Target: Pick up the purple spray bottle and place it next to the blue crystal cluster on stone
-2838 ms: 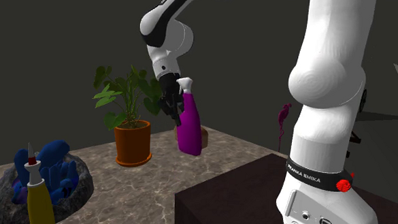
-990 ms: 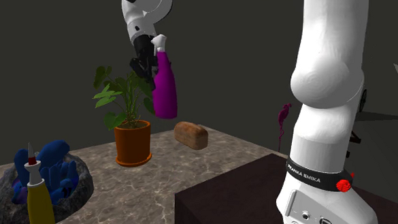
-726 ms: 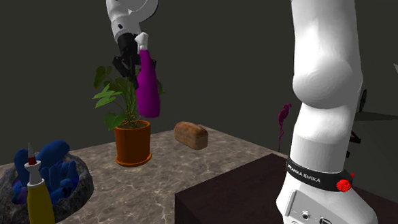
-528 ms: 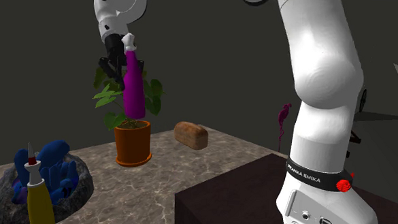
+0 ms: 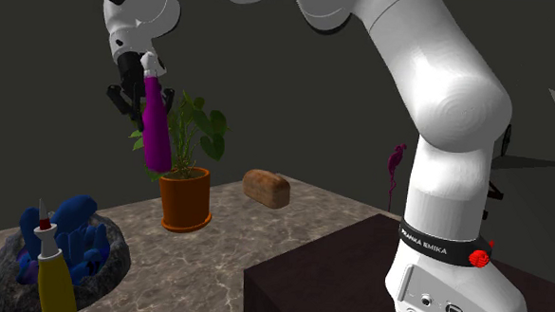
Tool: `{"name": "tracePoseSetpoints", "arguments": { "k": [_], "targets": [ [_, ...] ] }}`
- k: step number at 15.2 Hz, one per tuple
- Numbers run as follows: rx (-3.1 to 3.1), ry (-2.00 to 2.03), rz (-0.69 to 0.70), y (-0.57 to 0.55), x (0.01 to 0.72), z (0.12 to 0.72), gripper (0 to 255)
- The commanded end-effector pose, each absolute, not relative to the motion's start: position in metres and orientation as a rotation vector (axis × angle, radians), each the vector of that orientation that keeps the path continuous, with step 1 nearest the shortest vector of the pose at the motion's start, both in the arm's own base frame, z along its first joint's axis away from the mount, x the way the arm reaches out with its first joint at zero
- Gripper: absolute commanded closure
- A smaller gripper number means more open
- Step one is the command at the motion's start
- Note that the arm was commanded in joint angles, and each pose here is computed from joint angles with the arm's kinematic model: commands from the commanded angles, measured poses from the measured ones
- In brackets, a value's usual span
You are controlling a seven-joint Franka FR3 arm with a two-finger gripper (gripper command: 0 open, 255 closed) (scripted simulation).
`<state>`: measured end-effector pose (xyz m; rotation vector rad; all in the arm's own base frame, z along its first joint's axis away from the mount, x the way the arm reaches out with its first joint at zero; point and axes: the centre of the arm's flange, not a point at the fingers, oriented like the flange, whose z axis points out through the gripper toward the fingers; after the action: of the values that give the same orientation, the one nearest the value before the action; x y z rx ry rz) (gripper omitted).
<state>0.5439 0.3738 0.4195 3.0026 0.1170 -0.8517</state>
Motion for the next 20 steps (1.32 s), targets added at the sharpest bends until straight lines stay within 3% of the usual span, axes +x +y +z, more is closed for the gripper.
{"name": "tracePoseSetpoints", "arguments": {
  "k": [1,20],
  "targets": [
    [3.003,0.117,-0.851,0.374,0.545,0.409,255],
    [3.003,0.117,-0.851,0.374,0.545,0.308,255]
  ]
}}
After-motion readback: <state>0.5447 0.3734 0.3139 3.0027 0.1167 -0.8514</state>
